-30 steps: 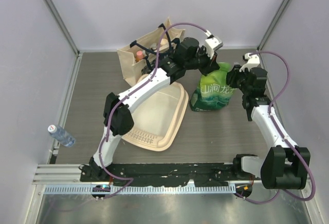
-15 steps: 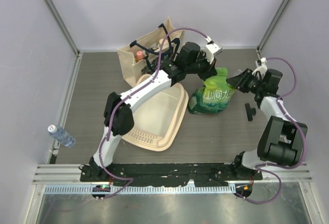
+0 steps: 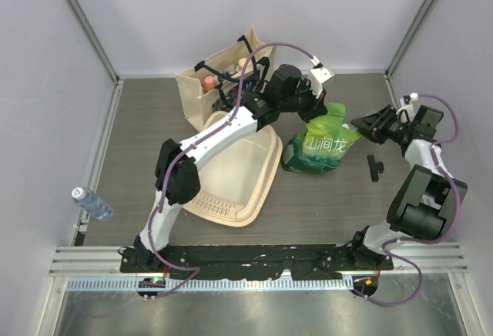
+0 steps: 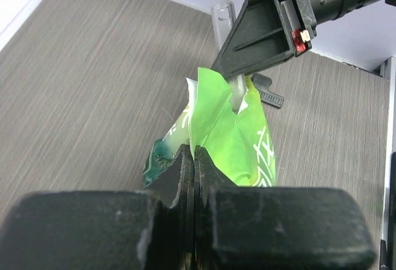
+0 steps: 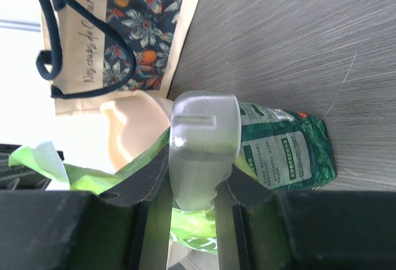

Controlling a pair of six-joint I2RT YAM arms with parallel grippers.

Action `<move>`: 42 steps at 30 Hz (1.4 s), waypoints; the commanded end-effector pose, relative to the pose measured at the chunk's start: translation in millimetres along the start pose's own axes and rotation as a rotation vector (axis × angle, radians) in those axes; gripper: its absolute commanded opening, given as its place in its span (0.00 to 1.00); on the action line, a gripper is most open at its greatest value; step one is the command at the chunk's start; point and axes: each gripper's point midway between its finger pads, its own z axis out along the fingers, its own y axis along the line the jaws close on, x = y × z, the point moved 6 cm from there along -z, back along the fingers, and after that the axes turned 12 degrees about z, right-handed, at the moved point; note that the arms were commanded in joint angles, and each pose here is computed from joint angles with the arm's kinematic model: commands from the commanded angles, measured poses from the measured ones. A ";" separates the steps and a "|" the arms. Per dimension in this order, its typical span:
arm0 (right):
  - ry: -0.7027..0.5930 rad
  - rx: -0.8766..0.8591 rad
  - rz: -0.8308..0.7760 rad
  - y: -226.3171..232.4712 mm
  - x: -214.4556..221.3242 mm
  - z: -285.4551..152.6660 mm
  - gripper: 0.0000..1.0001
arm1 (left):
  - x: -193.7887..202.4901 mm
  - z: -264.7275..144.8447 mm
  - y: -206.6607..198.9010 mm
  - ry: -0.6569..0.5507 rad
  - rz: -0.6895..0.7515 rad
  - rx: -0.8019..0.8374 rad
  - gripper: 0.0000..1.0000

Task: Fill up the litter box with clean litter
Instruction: 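Scoop the cat litter from the cat litter bag.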

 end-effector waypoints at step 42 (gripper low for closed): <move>-0.433 0.031 -0.067 82.2 -109.7 -79.5 0.01 | -94.4 -65.8 29.7 -0.269 0.104 -0.120 0.00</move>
